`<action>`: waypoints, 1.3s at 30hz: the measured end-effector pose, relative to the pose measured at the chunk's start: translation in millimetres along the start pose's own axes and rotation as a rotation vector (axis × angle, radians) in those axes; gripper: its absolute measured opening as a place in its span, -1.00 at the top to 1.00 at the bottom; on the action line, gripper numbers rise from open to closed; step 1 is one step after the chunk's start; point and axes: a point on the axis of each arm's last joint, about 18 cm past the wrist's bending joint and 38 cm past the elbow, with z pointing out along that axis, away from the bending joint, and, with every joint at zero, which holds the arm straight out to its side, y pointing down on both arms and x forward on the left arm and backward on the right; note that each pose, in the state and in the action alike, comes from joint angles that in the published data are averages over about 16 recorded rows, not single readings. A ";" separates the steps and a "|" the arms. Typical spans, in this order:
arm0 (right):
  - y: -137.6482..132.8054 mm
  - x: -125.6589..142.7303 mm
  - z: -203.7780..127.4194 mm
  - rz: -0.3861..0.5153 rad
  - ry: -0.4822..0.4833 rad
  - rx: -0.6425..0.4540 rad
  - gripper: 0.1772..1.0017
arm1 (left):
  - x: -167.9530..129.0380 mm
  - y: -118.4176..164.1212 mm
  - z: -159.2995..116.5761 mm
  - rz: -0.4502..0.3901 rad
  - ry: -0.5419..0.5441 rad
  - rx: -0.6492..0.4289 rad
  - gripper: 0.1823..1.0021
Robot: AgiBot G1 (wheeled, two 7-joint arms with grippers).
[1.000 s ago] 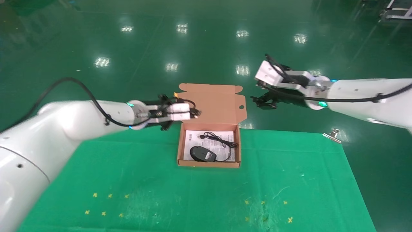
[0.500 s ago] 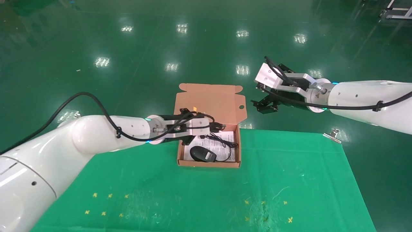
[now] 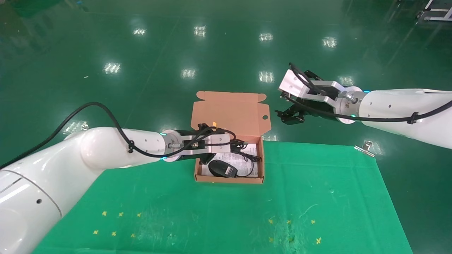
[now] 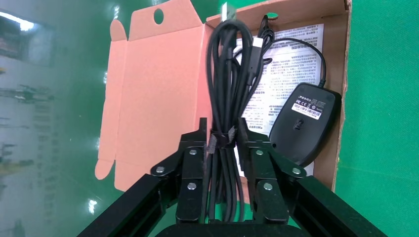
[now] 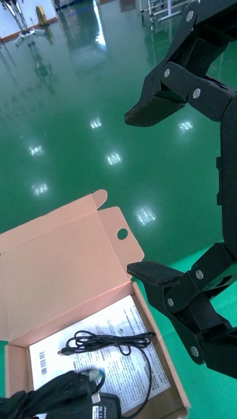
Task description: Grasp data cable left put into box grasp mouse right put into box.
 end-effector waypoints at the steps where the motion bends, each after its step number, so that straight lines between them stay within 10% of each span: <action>1: -0.1 0.1 0.0 0.000 0.000 0.000 -1.00 | -0.6 0.4 -0.6 0.000 -0.001 0.000 0.72; 21: -28.2 39.8 -14.6 -0.100 0.081 0.016 -1.00 | -78.4 32.7 -68.8 -0.124 -0.204 0.038 -0.10; 39: 0.9 -11.8 -32.0 0.110 -0.131 0.081 -1.00 | -34.9 47.4 -101.6 -0.394 -0.081 0.219 -0.86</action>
